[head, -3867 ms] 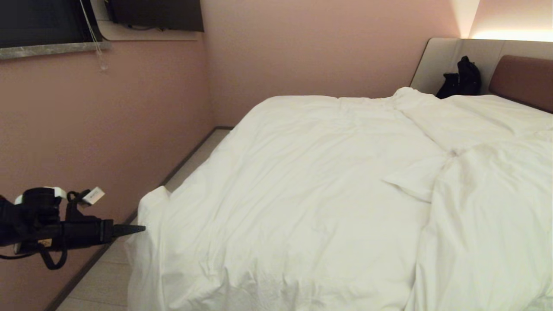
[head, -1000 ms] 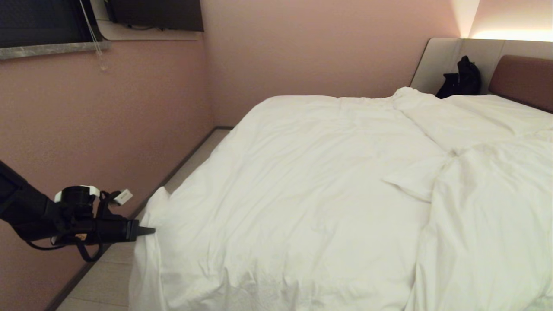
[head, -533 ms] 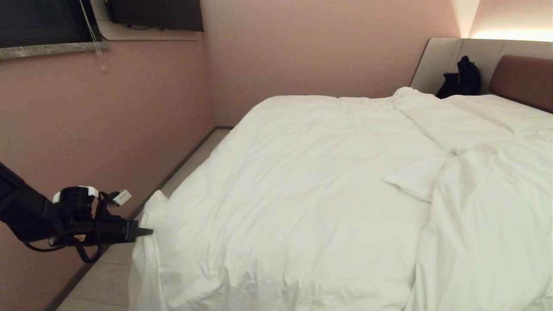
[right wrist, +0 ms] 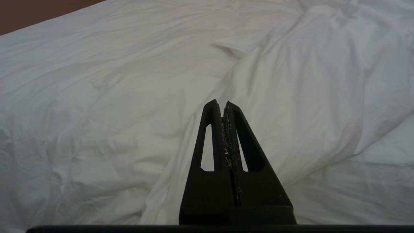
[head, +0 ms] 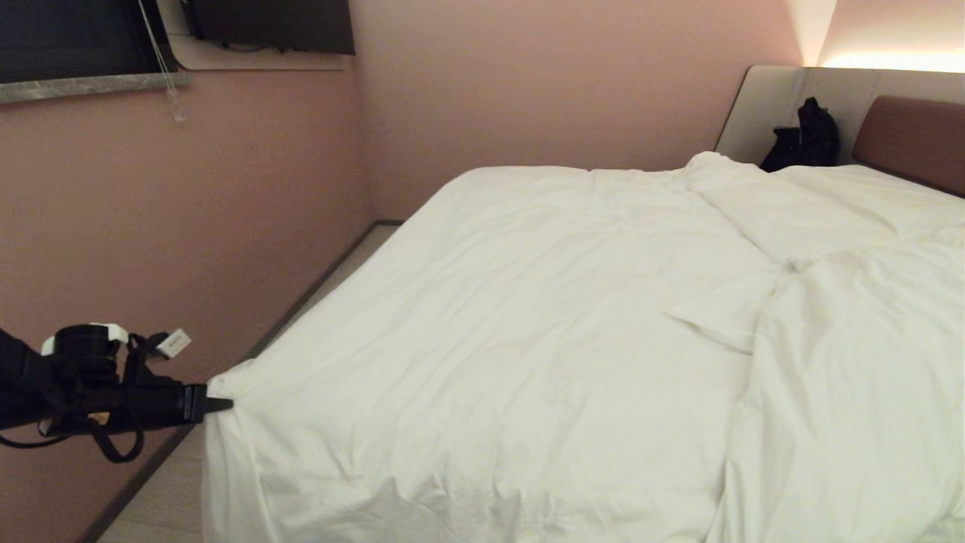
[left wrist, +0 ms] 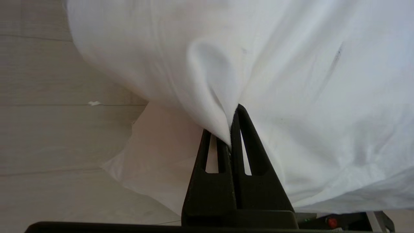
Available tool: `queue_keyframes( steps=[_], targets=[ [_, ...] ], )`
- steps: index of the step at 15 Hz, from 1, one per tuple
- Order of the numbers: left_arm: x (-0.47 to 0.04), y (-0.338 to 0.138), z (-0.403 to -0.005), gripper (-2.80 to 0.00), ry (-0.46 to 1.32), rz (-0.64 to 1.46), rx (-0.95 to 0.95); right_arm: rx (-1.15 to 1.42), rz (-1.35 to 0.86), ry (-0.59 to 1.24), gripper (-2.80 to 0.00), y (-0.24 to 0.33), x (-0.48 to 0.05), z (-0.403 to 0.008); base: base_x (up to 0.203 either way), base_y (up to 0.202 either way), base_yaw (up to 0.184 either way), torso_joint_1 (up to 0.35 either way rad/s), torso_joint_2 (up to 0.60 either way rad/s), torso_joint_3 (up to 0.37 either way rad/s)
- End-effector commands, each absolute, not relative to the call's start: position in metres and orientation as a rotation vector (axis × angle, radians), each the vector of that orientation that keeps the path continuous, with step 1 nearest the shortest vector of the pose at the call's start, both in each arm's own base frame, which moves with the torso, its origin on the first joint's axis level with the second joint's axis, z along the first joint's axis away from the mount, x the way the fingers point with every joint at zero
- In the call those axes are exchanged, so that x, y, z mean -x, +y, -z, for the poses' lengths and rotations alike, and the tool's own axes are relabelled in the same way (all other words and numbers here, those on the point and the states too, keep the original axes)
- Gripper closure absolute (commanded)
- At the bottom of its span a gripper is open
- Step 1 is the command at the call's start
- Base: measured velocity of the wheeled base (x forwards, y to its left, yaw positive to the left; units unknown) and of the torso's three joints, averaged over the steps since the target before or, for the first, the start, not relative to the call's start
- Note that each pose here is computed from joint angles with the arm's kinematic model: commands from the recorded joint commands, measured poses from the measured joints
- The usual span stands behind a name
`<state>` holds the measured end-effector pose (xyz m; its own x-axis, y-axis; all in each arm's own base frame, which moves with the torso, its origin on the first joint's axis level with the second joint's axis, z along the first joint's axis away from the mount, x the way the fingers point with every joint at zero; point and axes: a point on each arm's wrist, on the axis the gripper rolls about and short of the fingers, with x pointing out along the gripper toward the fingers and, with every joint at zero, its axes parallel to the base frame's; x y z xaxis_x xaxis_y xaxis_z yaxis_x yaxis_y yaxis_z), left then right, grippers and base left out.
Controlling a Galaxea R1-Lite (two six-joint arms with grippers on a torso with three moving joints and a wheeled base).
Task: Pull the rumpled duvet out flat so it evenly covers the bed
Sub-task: Flatten the corners of the folded blanket
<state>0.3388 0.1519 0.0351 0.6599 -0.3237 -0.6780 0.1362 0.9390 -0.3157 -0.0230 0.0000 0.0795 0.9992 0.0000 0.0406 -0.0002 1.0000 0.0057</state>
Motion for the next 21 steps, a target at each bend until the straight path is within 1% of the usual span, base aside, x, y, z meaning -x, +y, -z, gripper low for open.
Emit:
queue_keyframes(
  steps=[1, 10, 11, 14, 18, 21],
  targets=[
    [-0.332, 0.158, -0.034, 0.00, 0.825, 0.226, 0.249, -0.006, 0.000, -0.040, 0.00, 0.000, 0.023, -0.080, 0.000, 0.000, 0.000, 0.000, 0.00, 0.000],
    [-0.325, 0.155, -0.023, 0.00, 0.866, 0.211, 0.263, -0.006, 0.000, -0.040, 0.00, 0.000, 0.023, -0.080, 0.000, 0.000, 0.000, 0.000, 0.00, 0.000],
    [-0.325, 0.155, -0.022, -2.80, 0.872, 0.209, 0.269, -0.005, 0.000, -0.040, 0.00, 0.000, 0.023, -0.080, 0.000, 0.000, 0.000, 0.000, 0.00, 0.000],
    [-0.323, 0.154, -0.023, -2.80, 0.874, 0.210, 0.272, -0.006, 0.000, -0.040, 0.00, 0.000, 0.023, -0.080, 0.000, 0.000, 0.000, 0.000, 0.00, 0.000],
    [-0.308, 0.154, -0.029, -2.80, 0.877, 0.187, 0.287, -0.006, 0.000, -0.040, 0.00, 0.000, 0.023, -0.080, 0.000, 0.000, 0.000, 0.000, 0.00, 0.000],
    [-0.293, 0.164, -0.027, -2.80, 0.919, 0.083, 0.285, -0.006, 0.000, -0.040, 0.00, 0.000, 0.023, -0.080, 0.000, 0.000, 0.000, 0.000, 0.00, 0.000]
  ],
)
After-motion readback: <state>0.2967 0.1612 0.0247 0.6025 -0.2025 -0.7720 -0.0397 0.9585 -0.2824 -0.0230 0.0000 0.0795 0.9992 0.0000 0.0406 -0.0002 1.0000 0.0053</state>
